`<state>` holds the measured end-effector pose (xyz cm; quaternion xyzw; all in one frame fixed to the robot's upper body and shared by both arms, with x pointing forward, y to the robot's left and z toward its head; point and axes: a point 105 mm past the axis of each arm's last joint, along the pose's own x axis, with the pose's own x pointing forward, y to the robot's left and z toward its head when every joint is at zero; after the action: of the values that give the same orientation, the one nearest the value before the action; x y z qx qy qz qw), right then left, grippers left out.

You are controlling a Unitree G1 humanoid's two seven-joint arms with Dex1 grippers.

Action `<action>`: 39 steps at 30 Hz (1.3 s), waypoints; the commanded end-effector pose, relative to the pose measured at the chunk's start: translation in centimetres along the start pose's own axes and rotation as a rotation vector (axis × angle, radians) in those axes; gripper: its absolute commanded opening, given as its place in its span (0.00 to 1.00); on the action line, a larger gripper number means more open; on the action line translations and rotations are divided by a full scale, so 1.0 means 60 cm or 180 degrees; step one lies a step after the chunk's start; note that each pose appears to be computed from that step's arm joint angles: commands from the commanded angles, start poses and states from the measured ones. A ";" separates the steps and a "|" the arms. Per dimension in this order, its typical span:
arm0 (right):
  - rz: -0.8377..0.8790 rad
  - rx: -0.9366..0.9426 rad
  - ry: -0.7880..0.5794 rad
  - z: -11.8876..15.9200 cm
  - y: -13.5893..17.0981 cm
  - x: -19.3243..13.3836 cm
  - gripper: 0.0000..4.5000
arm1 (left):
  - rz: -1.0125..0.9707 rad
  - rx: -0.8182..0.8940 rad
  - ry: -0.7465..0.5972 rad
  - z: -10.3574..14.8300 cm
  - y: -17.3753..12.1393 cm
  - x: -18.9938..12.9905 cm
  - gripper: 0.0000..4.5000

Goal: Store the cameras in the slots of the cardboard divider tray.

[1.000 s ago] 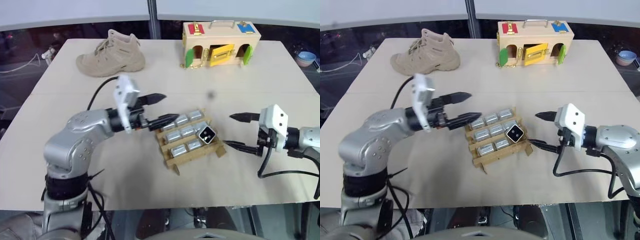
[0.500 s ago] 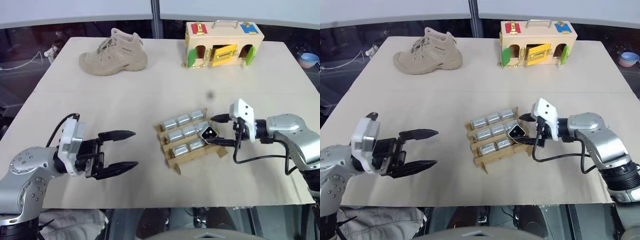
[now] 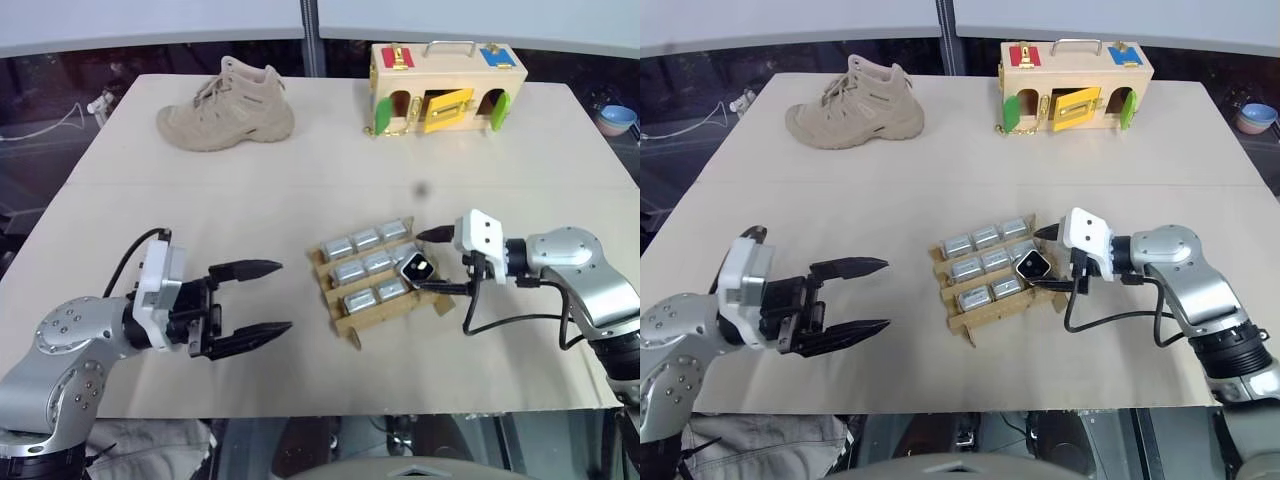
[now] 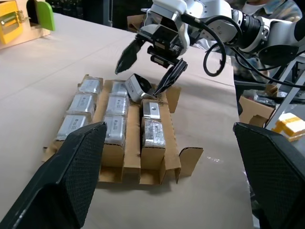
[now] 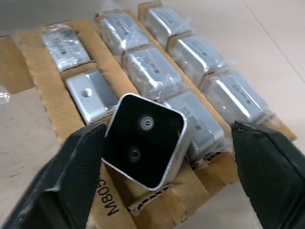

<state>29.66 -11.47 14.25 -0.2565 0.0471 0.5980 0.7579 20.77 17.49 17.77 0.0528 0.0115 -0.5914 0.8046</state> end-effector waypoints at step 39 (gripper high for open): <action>0.0107 0.0342 0.0133 0.007 -0.004 -0.024 0.43 | -0.0047 0.0087 -0.0074 0.004 -0.014 0.024 0.99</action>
<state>29.34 -12.84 14.54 -0.2290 0.1079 0.6018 0.7575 20.92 16.42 16.94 0.0444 0.0164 -0.5877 0.8077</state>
